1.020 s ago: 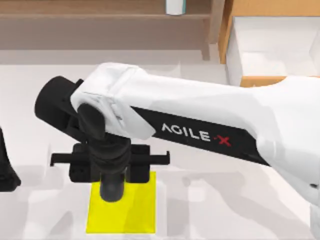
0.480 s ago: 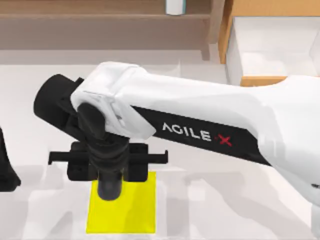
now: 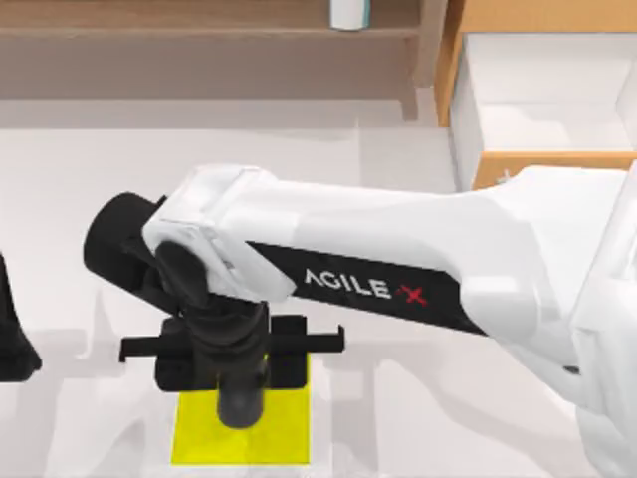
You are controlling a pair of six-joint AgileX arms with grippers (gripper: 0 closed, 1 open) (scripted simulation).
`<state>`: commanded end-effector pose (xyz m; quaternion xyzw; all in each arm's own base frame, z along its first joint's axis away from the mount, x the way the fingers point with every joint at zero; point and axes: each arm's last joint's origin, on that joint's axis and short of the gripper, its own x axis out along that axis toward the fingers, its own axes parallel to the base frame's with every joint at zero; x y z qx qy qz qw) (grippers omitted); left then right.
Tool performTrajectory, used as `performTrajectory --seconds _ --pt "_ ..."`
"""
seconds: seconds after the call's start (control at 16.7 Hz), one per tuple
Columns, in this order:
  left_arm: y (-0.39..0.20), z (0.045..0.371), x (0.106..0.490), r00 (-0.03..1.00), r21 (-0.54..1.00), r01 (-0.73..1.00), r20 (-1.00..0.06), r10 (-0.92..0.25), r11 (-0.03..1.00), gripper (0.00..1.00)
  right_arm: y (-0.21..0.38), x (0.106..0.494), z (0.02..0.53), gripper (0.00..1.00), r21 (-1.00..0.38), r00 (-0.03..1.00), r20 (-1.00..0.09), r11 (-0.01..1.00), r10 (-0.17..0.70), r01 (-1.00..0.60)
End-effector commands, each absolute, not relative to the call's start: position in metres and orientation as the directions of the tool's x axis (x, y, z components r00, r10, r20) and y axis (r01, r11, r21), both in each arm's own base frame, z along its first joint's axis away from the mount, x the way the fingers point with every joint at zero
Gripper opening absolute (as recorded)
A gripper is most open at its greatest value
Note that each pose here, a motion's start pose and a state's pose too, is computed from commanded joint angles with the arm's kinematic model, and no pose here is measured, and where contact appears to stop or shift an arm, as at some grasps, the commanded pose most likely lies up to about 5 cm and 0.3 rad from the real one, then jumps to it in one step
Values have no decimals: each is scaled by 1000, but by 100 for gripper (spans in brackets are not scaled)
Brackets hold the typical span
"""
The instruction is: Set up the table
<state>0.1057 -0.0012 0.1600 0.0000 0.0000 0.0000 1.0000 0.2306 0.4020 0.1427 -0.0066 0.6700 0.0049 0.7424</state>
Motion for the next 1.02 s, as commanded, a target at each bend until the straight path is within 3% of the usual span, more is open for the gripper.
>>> performTrajectory --seconds 0.18,0.96,1.02 --pt "-1 160 106 1000 0 0 0 0 1000 100 402 231 143 0 -3 102 -995 1000 -2 -16" --pt "-1 160 106 1000 0 0 0 0 1000 100 402 231 143 98 -3 102 -995 1000 -2 -16" --pt "-1 160 106 1000 0 0 0 0 1000 100 402 231 143 100 -3 102 -995 1000 -2 -16"
